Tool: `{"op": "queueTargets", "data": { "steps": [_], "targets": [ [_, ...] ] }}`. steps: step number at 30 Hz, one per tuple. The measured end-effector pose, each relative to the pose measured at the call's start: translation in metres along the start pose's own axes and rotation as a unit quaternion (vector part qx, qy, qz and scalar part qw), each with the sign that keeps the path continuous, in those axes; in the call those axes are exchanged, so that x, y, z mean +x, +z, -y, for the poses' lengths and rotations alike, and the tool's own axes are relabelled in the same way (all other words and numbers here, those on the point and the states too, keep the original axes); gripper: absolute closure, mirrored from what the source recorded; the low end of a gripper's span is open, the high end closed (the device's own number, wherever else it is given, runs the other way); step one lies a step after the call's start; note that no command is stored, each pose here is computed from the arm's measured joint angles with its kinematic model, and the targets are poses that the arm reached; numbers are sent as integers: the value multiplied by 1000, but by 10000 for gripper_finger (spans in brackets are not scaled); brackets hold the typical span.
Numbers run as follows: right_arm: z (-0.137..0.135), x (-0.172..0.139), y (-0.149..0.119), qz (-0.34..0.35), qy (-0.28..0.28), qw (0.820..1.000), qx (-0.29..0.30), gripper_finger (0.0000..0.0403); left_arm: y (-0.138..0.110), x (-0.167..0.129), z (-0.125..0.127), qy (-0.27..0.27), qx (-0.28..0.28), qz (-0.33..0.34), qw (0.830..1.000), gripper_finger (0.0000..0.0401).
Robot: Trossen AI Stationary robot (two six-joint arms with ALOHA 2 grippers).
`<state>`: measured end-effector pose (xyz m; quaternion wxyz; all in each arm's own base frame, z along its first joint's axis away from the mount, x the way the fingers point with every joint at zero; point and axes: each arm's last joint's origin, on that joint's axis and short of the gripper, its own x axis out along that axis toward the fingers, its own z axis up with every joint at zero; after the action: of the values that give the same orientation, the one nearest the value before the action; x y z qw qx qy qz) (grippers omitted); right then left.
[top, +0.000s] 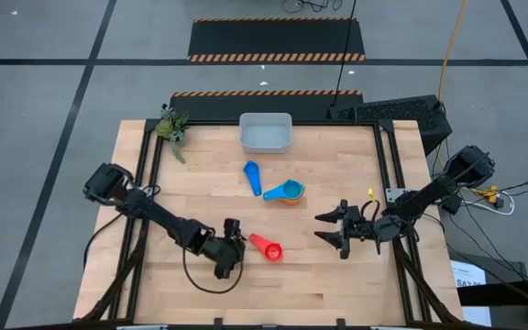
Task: Nest measuring cups in basket
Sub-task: Stack the red measuring cup into the light blue measuring cup
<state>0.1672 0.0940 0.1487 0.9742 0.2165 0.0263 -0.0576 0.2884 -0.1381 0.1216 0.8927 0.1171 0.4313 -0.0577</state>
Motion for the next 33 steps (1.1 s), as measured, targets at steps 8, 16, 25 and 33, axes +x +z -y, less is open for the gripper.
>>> {"op": "queueTargets", "data": {
  "steps": [8, 16, 25, 33],
  "targets": [
    [0, 0, 0, -1, 0, 1000, 6, 140, 8, 3, -11, -4, 18, 31, 999, 101],
    [0, 0, 0, -2, 0, 1000, 26, 140, 10, 6, -20, -50, 43, 36, 997, 101],
    [0, 0, -1, -3, 0, 1000, 26, 140, 3, 11, -36, -62, 49, 46, 996, 101],
    [0, 0, -1, -3, -1, 1000, 25, 140, -3, 15, -46, -59, 47, 56, 996, 100]
  ]
}}
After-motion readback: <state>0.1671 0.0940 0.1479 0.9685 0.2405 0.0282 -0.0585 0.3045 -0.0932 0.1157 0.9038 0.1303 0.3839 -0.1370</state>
